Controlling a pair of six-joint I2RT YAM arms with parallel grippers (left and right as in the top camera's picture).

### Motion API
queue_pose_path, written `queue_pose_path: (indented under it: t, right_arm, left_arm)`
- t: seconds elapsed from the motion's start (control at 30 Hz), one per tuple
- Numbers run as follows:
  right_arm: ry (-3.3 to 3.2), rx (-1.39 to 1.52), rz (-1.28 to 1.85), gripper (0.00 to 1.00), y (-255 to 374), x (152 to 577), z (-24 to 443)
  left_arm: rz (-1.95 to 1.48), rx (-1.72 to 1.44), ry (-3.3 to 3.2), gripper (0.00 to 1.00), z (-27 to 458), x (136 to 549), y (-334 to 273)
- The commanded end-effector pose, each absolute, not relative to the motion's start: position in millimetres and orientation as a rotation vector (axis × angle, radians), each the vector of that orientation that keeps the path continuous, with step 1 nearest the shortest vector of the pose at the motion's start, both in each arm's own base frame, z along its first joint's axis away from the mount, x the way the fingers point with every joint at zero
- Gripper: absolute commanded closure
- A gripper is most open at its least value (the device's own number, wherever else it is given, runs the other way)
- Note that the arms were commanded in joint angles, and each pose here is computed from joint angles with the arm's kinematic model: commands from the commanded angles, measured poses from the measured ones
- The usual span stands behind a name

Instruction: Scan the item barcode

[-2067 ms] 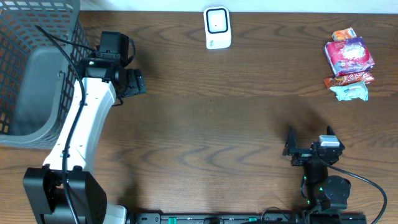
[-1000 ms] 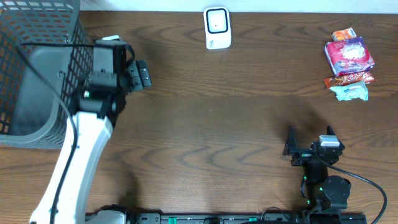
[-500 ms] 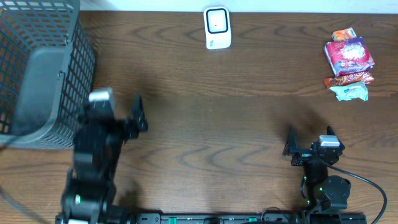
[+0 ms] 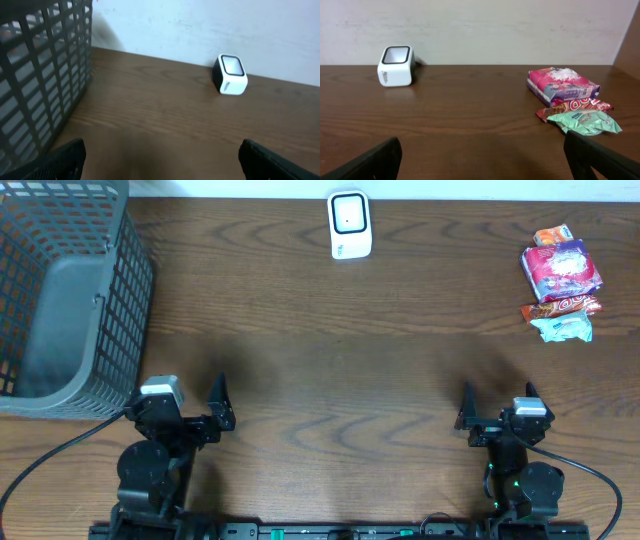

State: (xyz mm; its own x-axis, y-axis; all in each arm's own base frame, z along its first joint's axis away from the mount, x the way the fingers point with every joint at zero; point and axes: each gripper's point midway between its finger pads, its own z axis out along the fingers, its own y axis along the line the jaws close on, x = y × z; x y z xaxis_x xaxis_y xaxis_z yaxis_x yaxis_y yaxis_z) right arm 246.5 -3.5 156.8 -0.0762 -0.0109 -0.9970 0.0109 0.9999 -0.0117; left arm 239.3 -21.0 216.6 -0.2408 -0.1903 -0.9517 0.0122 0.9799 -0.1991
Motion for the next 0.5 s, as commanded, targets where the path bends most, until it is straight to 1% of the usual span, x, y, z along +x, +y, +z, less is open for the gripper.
queue_pose_path:
  t: [0.0, 0.47]
  right_arm:
    - [1.647, -0.017, -0.019, 0.01, -1, 246, 156]
    - [1.647, -0.017, -0.019, 0.01, -1, 246, 156]
  left_arm:
    - [-0.186, -0.124, 1.788, 0.02, 213, 236, -20]
    - [-0.167, -0.179, 1.493, 0.02, 207, 241, -2]
